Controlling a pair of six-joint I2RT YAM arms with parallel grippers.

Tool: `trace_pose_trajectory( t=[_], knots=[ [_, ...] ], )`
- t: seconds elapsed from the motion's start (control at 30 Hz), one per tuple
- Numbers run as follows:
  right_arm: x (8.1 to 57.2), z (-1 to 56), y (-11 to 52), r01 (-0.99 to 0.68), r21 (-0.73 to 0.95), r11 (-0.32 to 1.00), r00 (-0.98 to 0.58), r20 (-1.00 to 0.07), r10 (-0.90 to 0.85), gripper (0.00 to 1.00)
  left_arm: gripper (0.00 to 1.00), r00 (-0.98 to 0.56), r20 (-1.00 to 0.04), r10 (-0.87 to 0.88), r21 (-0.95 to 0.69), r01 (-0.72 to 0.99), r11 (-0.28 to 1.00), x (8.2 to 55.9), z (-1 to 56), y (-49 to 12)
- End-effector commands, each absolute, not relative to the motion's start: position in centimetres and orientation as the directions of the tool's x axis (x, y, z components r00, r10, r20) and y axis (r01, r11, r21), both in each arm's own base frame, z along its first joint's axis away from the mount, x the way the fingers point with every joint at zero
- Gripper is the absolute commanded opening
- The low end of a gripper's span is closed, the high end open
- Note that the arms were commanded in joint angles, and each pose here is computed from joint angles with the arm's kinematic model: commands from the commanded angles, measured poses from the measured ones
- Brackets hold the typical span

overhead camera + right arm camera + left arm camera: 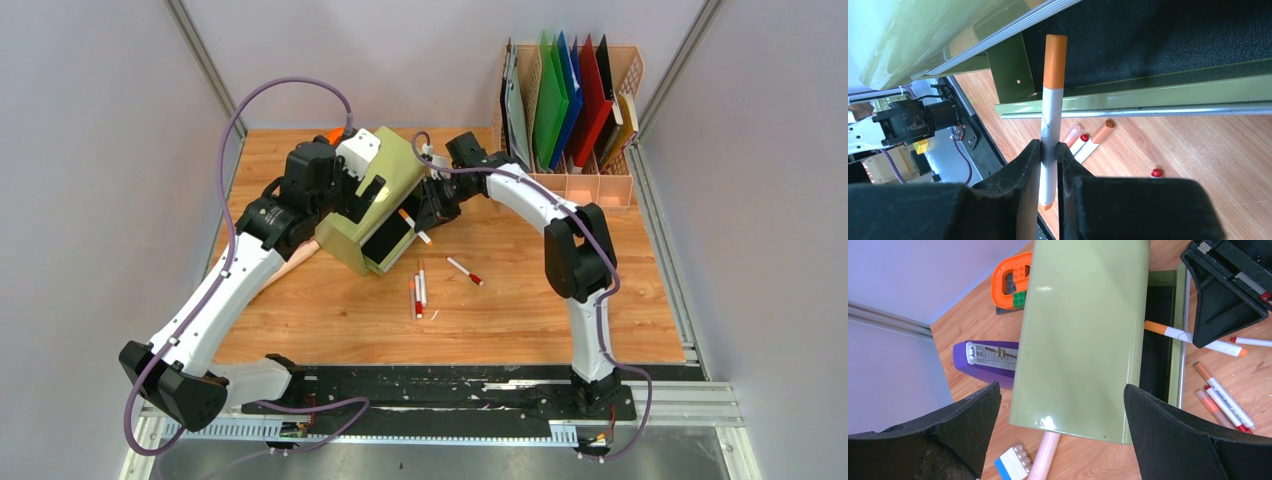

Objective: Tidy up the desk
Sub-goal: Place the stationery in the drawer.

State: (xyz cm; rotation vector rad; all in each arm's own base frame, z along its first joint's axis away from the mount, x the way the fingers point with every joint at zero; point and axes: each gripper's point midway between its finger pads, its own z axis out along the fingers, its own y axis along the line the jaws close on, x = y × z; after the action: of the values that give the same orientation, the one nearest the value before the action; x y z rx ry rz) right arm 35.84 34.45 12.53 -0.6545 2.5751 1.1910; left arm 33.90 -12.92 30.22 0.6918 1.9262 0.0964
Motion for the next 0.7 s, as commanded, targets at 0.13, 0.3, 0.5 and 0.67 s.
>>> trace_pose_trajectory(
  t=[0.13, 0.3, 0.5, 0.67],
  knots=[
    [37.7, 13.6, 34.3, -0.452, 0.673, 0.586, -0.889, -0.390, -0.239, 0.06, 1.00, -0.252, -0.845, 0.472, 0.354, 0.399, 0.846, 34.0, 32.3, -13.0],
    [38.3, 13.7, 33.4, -0.404, 0.675, 0.617, -0.909, -0.371, -0.190, 0.04, 1.00, -0.252, -0.843, 0.475, 0.356, 0.399, 0.845, 34.2, 32.2, -13.0],
    [37.4, 14.5, 33.7, -0.325, 0.737, 0.593, -0.940, -0.319, -0.119, 0.04, 1.00, -0.249, -0.843, 0.477, 0.360, 0.398, 0.844, 34.7, 32.4, -13.3],
    [38.0, 15.5, 34.5, -0.266, 0.789, 0.554, -0.957, -0.283, -0.057, 0.06, 1.00, -0.252, -0.840, 0.481, 0.363, 0.398, 0.843, 35.2, 32.2, -13.5]
  ],
)
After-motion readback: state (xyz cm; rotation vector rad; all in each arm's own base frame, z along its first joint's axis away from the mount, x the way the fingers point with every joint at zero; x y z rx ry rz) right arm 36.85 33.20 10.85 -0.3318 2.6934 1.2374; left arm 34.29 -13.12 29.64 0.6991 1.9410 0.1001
